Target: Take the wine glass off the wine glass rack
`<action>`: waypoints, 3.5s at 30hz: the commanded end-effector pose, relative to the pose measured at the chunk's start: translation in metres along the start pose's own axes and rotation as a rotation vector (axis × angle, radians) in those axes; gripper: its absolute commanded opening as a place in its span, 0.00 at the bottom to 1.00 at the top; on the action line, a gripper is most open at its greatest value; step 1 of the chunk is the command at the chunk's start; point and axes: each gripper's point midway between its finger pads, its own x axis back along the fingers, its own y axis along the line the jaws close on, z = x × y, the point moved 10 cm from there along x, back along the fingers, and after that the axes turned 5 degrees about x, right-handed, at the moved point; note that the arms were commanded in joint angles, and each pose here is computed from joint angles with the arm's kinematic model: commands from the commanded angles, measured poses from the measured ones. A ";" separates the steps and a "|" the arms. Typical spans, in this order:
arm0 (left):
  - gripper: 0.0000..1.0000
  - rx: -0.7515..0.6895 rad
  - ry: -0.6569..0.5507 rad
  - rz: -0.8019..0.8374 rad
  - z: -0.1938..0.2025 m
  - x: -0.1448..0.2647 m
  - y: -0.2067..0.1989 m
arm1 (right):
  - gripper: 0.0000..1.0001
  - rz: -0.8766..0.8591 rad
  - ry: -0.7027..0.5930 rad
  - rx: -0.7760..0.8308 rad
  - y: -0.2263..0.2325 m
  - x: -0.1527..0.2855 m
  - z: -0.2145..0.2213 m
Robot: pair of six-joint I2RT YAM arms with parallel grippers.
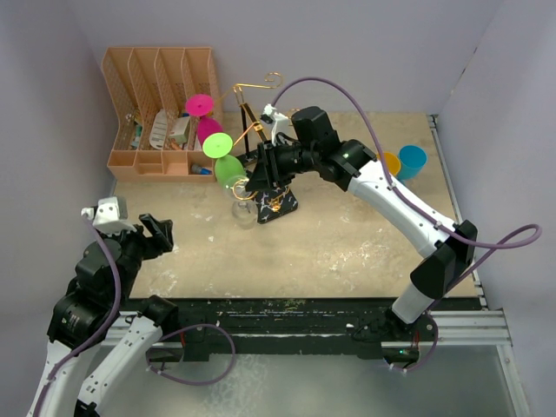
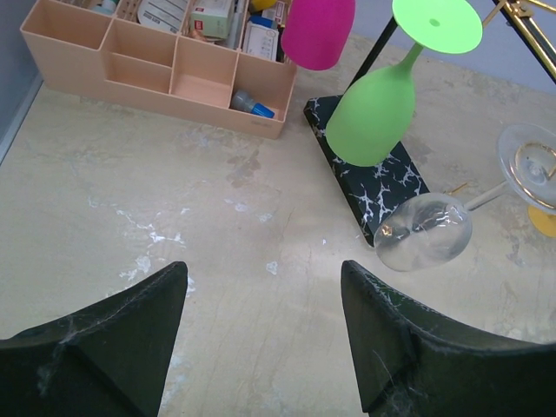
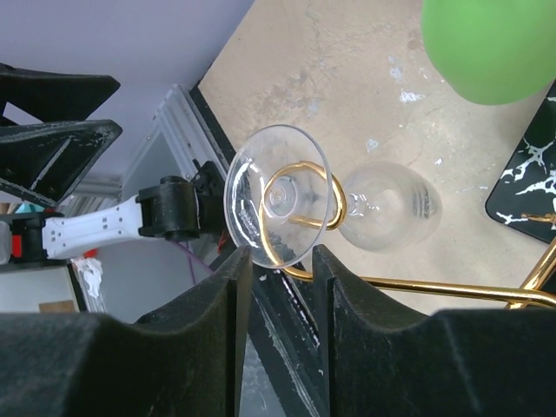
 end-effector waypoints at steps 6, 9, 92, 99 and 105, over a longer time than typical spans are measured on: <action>0.73 -0.033 0.055 0.057 -0.007 -0.022 -0.022 | 0.38 -0.017 -0.070 0.024 0.008 -0.001 -0.018; 0.71 -0.024 0.058 0.075 -0.009 -0.030 -0.028 | 0.37 0.006 -0.067 0.017 0.007 -0.001 -0.018; 0.58 -0.112 0.258 0.187 -0.015 -0.133 -0.100 | 0.12 -0.090 0.020 0.017 0.005 -0.009 -0.006; 0.58 -0.112 0.258 0.187 -0.015 -0.130 -0.099 | 0.00 -0.115 0.025 0.020 0.006 -0.008 -0.005; 0.57 -0.113 0.251 0.186 -0.017 -0.128 -0.099 | 0.00 -0.164 0.028 -0.005 0.011 -0.007 -0.003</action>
